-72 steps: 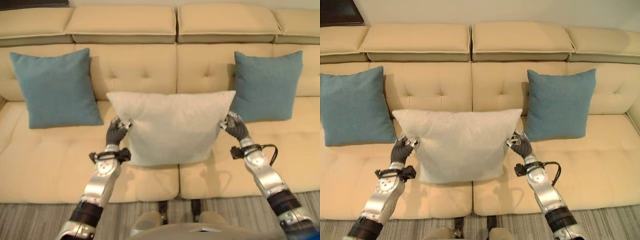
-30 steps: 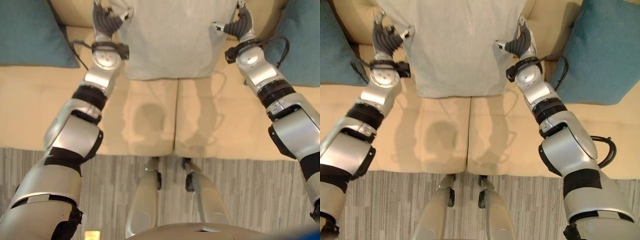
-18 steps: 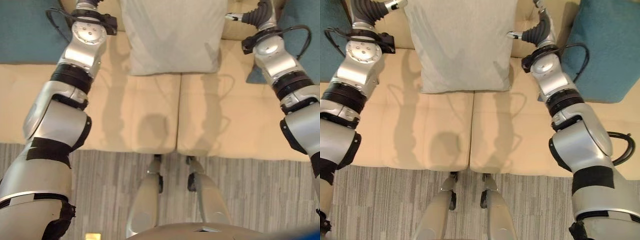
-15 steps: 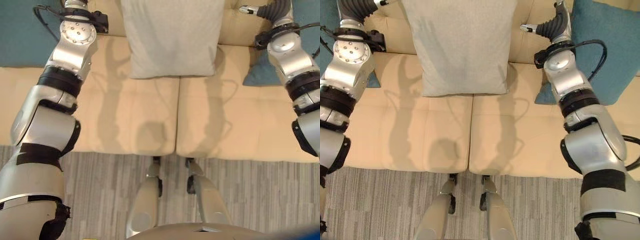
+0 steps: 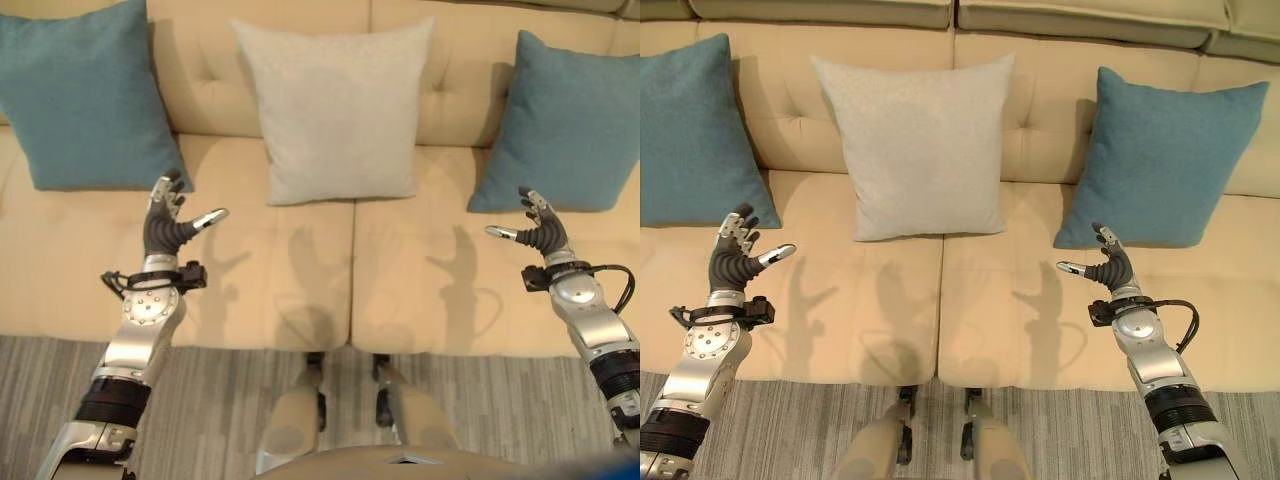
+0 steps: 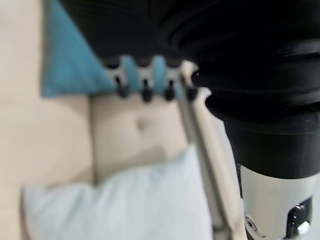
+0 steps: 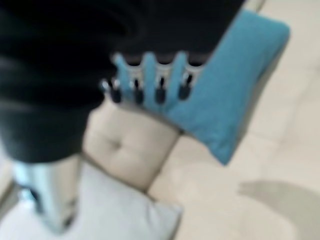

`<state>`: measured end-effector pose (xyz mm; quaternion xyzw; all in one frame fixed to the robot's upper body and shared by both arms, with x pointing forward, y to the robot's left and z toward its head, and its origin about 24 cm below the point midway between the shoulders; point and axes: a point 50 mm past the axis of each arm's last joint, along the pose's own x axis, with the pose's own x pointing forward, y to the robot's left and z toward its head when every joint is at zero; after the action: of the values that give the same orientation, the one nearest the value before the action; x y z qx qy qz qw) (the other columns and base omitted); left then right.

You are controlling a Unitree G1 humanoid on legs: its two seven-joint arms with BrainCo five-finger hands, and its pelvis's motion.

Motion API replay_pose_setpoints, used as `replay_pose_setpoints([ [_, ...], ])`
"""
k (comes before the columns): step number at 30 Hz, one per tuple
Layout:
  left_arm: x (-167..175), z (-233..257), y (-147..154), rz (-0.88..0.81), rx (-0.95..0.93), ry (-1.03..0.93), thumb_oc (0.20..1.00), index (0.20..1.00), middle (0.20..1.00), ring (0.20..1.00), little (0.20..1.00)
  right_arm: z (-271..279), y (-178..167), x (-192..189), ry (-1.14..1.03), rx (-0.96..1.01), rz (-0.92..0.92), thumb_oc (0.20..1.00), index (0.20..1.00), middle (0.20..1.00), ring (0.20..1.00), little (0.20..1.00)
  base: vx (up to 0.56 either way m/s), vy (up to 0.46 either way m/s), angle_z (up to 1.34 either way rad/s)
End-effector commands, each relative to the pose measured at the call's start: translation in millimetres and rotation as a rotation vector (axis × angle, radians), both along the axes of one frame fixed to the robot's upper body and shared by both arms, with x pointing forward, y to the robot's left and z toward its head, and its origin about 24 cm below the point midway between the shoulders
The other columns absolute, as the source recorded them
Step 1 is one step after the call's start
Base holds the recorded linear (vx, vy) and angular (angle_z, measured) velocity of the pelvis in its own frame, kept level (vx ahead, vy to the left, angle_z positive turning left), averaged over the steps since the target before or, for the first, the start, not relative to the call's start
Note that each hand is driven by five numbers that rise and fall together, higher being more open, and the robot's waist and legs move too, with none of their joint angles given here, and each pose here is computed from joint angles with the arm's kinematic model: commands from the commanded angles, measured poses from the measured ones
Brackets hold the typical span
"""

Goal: Pick up all the scattered cushions and arrange them neatly on the sofa.

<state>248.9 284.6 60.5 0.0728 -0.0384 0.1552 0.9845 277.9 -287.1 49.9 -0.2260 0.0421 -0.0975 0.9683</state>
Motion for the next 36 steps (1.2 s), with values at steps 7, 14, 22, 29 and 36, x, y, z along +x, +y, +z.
replay_pose_setpoints([
  [7,-112,-172,4,0.086,-0.047,0.892,1.0,1.0,1.0,1.0,1.0,-132,-16,-90,0.606,0.019,-0.163,1.0,1.0,1.0,1.0,1.0,-0.02,0.047,-0.09],
  [14,-163,-210,-10,0.066,-0.011,1.243,1.0,1.0,1.0,1.0,1.0,-180,-6,-151,0.959,0.003,-0.205,1.0,1.0,1.0,1.0,1.0,0.0,0.049,-0.03],
  [22,-177,-216,-16,0.084,-0.05,1.317,1.0,1.0,1.0,1.0,1.0,-194,11,-167,1.055,0.027,-0.189,1.0,1.0,1.0,1.0,1.0,-0.08,0.041,-0.25],
  [29,-163,-211,-9,0.088,-0.025,1.28,1.0,1.0,1.0,1.0,1.0,-197,17,-169,1.073,0.059,-0.198,1.0,1.0,1.0,1.0,1.0,-0.26,-0.028,-0.2],
  [36,-143,-207,-14,0.078,-0.033,1.212,1.0,1.0,1.0,1.0,1.0,-194,19,-157,1.023,0.07,-0.201,1.0,1.0,1.0,1.0,1.0,-0.22,-0.173,-0.09],
])
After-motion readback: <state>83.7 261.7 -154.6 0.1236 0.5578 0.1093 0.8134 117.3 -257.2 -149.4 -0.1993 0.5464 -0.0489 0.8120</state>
